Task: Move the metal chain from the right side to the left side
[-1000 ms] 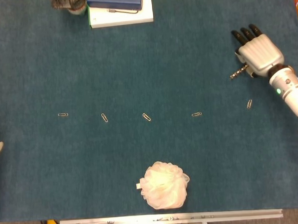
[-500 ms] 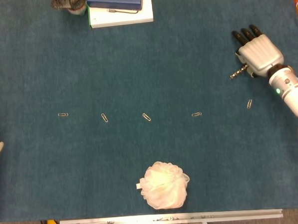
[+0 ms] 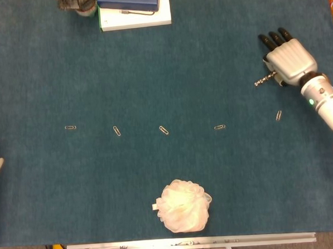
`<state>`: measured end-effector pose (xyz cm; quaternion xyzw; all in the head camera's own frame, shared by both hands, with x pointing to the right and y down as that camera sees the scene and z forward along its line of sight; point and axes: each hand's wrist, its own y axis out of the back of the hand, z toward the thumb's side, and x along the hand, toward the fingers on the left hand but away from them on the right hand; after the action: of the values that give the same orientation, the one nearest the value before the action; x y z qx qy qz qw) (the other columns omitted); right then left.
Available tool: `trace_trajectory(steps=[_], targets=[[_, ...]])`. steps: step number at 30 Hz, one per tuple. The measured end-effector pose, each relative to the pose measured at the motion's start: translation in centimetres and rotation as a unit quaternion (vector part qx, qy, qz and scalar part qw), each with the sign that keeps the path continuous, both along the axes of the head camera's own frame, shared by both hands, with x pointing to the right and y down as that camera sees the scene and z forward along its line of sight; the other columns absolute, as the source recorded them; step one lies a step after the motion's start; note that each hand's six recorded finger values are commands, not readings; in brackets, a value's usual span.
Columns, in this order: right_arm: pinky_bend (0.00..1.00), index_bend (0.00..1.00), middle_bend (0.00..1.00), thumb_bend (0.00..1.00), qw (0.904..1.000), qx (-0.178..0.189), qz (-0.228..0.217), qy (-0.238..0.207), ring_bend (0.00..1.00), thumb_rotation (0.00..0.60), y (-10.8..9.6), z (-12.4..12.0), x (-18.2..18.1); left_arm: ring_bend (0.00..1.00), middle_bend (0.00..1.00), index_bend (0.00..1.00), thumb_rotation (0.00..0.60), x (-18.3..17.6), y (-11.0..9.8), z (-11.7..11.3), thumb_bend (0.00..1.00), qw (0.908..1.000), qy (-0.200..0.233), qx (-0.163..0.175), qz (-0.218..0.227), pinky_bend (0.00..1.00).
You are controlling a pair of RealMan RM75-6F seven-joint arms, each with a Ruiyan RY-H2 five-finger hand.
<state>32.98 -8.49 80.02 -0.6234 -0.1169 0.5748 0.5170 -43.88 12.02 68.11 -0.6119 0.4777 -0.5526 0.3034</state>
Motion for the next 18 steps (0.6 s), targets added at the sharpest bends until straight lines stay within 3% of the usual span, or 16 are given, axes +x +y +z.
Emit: trace_trajectory(steps=[18], targets=[[0.04,0.60,0.06,0.34,0.9994,0.020,-0.004,-0.027,0.00,0.600,3.1,-5.1,2.3,0.27,0.33,0.28,0.600,1.2,0.0,-0.6,0.18,0.9999,0.000,0.007,0.012,0.26]])
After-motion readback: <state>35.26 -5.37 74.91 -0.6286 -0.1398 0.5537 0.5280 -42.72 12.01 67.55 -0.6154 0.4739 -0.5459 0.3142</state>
